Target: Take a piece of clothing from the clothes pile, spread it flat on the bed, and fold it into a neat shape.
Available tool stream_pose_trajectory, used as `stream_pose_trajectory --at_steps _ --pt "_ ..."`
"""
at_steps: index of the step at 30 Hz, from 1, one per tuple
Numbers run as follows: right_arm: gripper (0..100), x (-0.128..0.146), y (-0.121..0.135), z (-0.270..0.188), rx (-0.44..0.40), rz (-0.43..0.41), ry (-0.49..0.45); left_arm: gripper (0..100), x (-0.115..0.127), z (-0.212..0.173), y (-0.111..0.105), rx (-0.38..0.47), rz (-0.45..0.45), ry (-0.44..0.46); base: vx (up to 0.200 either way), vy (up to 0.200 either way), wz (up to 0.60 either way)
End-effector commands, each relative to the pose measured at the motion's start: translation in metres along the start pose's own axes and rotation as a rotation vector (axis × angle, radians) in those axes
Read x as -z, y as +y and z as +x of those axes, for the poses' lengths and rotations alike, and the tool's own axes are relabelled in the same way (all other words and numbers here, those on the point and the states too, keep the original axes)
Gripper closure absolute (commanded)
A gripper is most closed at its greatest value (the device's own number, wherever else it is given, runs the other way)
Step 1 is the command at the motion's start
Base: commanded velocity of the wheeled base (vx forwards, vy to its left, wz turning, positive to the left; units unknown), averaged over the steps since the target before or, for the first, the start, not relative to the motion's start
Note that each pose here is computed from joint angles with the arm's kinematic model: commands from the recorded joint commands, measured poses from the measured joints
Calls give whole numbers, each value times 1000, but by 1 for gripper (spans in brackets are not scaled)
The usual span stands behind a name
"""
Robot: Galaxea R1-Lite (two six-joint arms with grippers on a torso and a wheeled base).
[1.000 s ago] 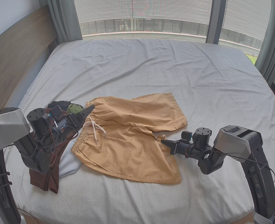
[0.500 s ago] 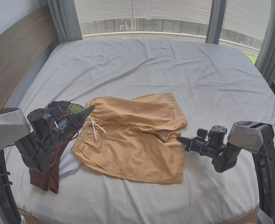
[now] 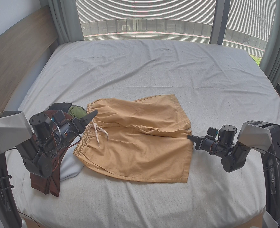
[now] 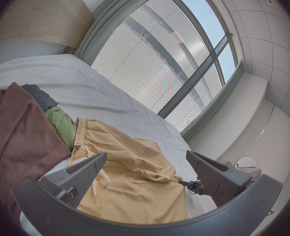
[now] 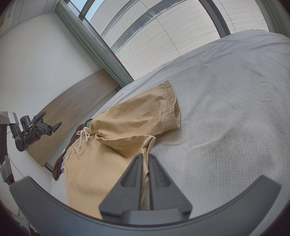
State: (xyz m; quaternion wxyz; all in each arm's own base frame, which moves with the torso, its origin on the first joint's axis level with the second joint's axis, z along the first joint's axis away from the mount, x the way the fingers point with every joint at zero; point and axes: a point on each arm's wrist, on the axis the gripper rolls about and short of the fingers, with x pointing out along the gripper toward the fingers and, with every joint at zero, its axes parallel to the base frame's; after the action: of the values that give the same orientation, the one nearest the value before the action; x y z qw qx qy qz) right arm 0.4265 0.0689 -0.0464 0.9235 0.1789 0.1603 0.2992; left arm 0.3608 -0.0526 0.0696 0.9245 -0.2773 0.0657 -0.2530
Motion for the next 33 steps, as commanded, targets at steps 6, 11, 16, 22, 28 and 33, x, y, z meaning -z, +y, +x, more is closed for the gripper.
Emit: stream_pose_trajectory --at_steps 6,11,16,22,28,33 --pt "100 -1 -4 -1 8 0 -5 0 3 -2 -3 4 -8 15 0 0 0" --pt "100 -1 -5 -1 10 3 -2 0 3 -3 -2 2 -8 15 0 0 0" --pt "0 -4 -5 2 10 -5 -17 0 3 -3 -3 0 -7 15 0 0 0" --pt "0 -24 -14 -8 54 -17 -71 0 -3 -14 -7 -3 -10 12 0 0 0" --pt "0 -59 -5 -32 63 -43 -138 0 -17 -32 -8 -5 -5 1 0 0 0" --pt "0 -69 38 -50 3 -65 -156 0 -19 -57 -7 -39 -20 24 0 0 0"
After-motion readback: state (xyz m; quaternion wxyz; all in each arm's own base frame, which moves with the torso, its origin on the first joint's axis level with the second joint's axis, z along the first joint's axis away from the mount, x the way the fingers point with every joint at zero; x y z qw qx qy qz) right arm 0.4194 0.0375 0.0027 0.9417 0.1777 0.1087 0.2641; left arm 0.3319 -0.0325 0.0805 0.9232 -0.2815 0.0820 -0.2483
